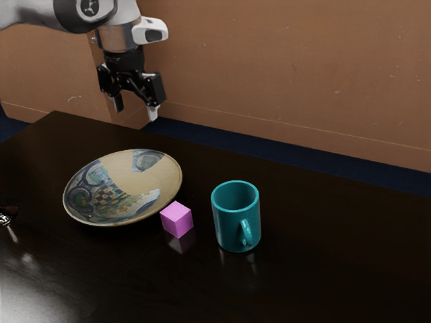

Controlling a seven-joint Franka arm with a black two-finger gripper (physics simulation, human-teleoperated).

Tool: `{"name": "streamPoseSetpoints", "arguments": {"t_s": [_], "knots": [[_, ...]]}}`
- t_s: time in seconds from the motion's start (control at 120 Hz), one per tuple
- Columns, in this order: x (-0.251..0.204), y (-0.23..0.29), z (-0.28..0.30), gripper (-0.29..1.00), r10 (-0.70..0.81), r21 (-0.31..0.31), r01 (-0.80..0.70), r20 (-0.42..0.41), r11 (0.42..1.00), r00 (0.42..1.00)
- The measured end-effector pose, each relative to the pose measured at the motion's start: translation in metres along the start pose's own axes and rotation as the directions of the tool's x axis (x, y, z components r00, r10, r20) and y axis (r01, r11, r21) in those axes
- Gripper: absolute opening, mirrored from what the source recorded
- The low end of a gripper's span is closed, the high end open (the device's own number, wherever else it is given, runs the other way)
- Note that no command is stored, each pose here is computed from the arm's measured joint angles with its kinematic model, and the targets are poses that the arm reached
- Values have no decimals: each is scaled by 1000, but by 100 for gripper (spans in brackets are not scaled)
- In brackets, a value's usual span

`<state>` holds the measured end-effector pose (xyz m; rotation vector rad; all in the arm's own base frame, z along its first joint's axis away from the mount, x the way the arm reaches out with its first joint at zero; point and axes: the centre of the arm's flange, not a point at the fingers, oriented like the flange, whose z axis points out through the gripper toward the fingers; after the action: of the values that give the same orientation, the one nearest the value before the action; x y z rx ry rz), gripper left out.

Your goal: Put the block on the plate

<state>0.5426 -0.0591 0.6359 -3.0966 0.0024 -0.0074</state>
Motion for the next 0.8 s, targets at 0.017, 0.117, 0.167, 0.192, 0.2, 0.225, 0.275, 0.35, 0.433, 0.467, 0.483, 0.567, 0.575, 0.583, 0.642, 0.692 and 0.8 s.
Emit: {"name": "streamPoseSetpoints", "arguments": {"t_s": [0.017, 0.117, 0.167, 0.192, 0.2, 0.225, 0.275, 0.35, 0.433, 0.467, 0.483, 0.567, 0.575, 0.583, 0.642, 0.692, 0.8], "knots": [[0, -1, 0, 70, -4, 0, 4, -2, 1000, 1000], [4, -4, 1, 70, -30, -1, 30, -8, 1000, 1000], [5, -6, 4, 70, -67, -6, 67, -1, 998, 998], [7, -6, 5, 70, -95, -14, 95, 5, 995, 995], [8, -6, 5, 70, -106, -17, 106, 8, 994, 994], [12, -6, 6, 70, -143, -26, 143, 16, 989, 990], [24, -5, 11, 70, -217, -35, 219, 36, 975, 975], [37, 0, 27, 70, -308, -31, 311, 80, 950, 948], [44, 4, 36, 70, -397, -7, 399, 92, 917, 913], [45, 1, 35, 70, -436, 8, 437, 81, 899, 896], [46, -3, 35, 70, -458, 15, 458, 77, 889, 886], [50, -14, 30, 69, -550, 30, 549, 54, 835, 834], [51, -14, 31, 69, -557, 32, 556, 54, 830, 829], [52, -14, 32, 69, -565, 33, 564, 55, 825, 824], [55, -12, 36, 70, -612, 43, 610, 55, 791, 789], [60, -10, 45, 70, -648, 55, 645, 59, 762, 760], [69, -4, 56, 70, -712, 56, 710, 50, 702, 700]]}}
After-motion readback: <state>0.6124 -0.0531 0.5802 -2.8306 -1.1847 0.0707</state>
